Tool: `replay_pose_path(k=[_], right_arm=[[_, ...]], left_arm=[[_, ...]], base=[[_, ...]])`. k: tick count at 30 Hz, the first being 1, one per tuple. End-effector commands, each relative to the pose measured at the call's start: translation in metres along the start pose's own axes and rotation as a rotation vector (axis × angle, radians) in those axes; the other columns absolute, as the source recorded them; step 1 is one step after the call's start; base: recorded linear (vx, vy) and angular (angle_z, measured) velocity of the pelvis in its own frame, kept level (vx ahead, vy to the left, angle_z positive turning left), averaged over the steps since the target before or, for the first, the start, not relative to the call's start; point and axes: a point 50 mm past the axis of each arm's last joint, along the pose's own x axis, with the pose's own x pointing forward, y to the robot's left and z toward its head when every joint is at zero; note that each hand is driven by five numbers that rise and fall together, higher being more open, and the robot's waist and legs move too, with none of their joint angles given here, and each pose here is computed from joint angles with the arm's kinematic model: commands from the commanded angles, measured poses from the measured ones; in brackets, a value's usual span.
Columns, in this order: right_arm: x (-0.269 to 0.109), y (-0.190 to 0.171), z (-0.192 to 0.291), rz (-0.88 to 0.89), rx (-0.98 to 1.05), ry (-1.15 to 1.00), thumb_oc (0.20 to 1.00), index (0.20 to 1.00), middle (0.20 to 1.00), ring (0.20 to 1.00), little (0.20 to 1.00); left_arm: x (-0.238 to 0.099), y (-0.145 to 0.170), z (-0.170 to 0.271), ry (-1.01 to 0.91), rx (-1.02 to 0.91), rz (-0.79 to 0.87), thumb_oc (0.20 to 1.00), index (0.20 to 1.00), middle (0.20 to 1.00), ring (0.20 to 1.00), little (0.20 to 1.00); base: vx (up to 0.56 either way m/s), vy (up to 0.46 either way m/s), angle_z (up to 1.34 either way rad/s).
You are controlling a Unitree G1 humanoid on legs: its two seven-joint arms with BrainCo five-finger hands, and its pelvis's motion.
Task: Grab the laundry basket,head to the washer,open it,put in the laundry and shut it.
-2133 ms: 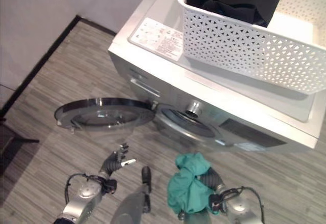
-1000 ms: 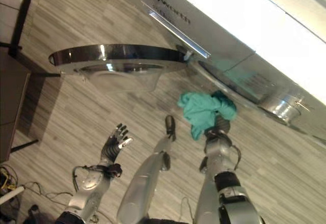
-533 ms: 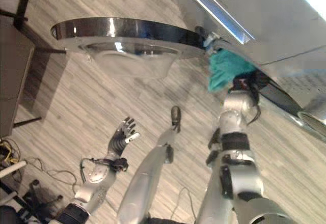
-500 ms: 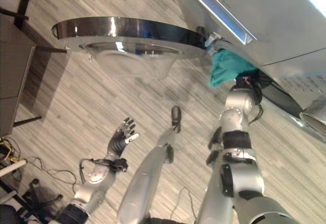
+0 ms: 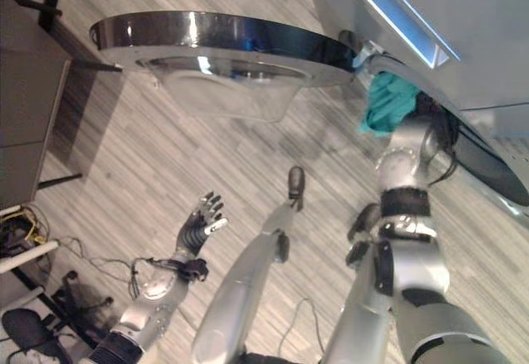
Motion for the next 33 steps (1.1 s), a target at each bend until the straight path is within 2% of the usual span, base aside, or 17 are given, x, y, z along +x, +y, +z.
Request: replay_pose_path(k=[1, 5, 9, 10, 11, 12, 16, 19, 20, 24, 28, 31, 32, 33], right_arm=[[0.017, 0.039, 0.074, 0.148, 0.047, -0.218, 0.200, 0.200, 0.200, 0.200, 0.200], [0.017, 0.083, 0.145, 0.266, 0.082, -0.409, 0.200, 0.200, 0.200, 0.200, 0.200], [0.010, 0.091, 0.153, 0.301, 0.030, -0.472, 0.200, 0.200, 0.200, 0.200, 0.200], [0.011, 0.088, 0.148, 0.300, -0.001, -0.460, 0.288, 0.288, 0.288, 0.288, 0.288], [0.013, 0.084, 0.139, 0.303, -0.022, -0.425, 0.934, 0.934, 0.934, 0.934, 0.934], [0.019, 0.069, 0.114, 0.312, -0.054, -0.314, 1.000, 1.000, 1.000, 1.000, 1.000], [0.018, 0.039, 0.060, 0.287, -0.039, -0.126, 1.000, 1.000, 1.000, 1.000, 1.000], [0.005, 0.033, 0.039, 0.303, -0.002, -0.083, 1.000, 1.000, 1.000, 1.000, 1.000], [-0.018, 0.032, 0.025, 0.406, -0.057, -0.118, 1.000, 1.000, 1.000, 1.000, 1.000], [-0.039, 0.030, 0.015, 0.510, -0.136, -0.135, 1.000, 1.000, 1.000, 1.000, 1.000], [-0.065, 0.027, 0.004, 0.607, -0.109, -0.120, 1.000, 1.000, 1.000, 1.000, 1.000], [-0.086, 0.017, -0.009, 0.675, -0.134, -0.075, 1.000, 1.000, 1.000, 1.000, 1.000], [-0.108, -0.005, -0.027, 0.751, -0.230, 0.009, 1.000, 1.000, 1.000, 1.000, 1.000], [-0.109, -0.006, -0.028, 0.750, -0.233, 0.012, 1.000, 1.000, 1.000, 1.000, 1.000]], left_arm=[[-0.014, -0.007, -0.013, 0.040, -0.040, -0.035, 1.000, 1.000, 1.000, 1.000, 1.000], [-0.018, -0.008, -0.009, 0.031, -0.054, -0.059, 1.000, 1.000, 1.000, 1.000, 1.000], [-0.020, -0.009, -0.010, 0.033, -0.086, -0.054, 1.000, 1.000, 1.000, 1.000, 1.000], [-0.020, -0.010, -0.010, 0.032, -0.090, -0.057, 1.000, 1.000, 1.000, 1.000, 1.000], [-0.020, -0.010, -0.011, 0.034, -0.091, -0.057, 1.000, 1.000, 1.000, 1.000, 1.000], [-0.019, -0.010, -0.010, 0.027, -0.104, -0.050, 1.000, 1.000, 1.000, 1.000, 1.000], [-0.017, -0.012, -0.007, 0.008, -0.135, -0.039, 1.000, 1.000, 1.000, 1.000, 1.000], [-0.016, -0.013, -0.009, 0.014, -0.144, -0.033, 1.000, 1.000, 1.000, 1.000, 1.000], [-0.014, -0.013, -0.010, 0.010, -0.146, -0.021, 1.000, 1.000, 1.000, 1.000, 1.000], [-0.014, -0.012, -0.011, 0.012, -0.132, -0.035, 1.000, 1.000, 1.000, 1.000, 1.000], [-0.013, -0.011, -0.013, 0.029, -0.108, -0.053, 1.000, 1.000, 1.000, 1.000, 1.000], [-0.013, -0.008, -0.012, 0.031, -0.086, -0.064, 1.000, 1.000, 1.000, 1.000, 1.000], [-0.014, -0.004, -0.012, 0.039, -0.065, -0.064, 1.000, 1.000, 1.000, 1.000, 1.000], [-0.015, -0.004, -0.013, 0.041, -0.065, -0.062, 1.000, 1.000, 1.000, 1.000, 1.000]], base=[[0.06, 0.027, 0.11], [0.05, 0.017, 0.09], [0.03, -0.004, 0.02], [0.00, 0.000, 0.00], [0.00, 0.000, 0.00], [0.00, 0.000, 0.00], [0.00, 0.000, 0.00], [0.00, -0.005, -0.06], [-0.01, -0.027, -0.06], [-0.01, -0.014, -0.01], [-0.06, -0.035, -0.05], [-0.08, -0.041, -0.07], [-0.07, -0.050, -0.17], [-0.09, -0.069, -0.18]])
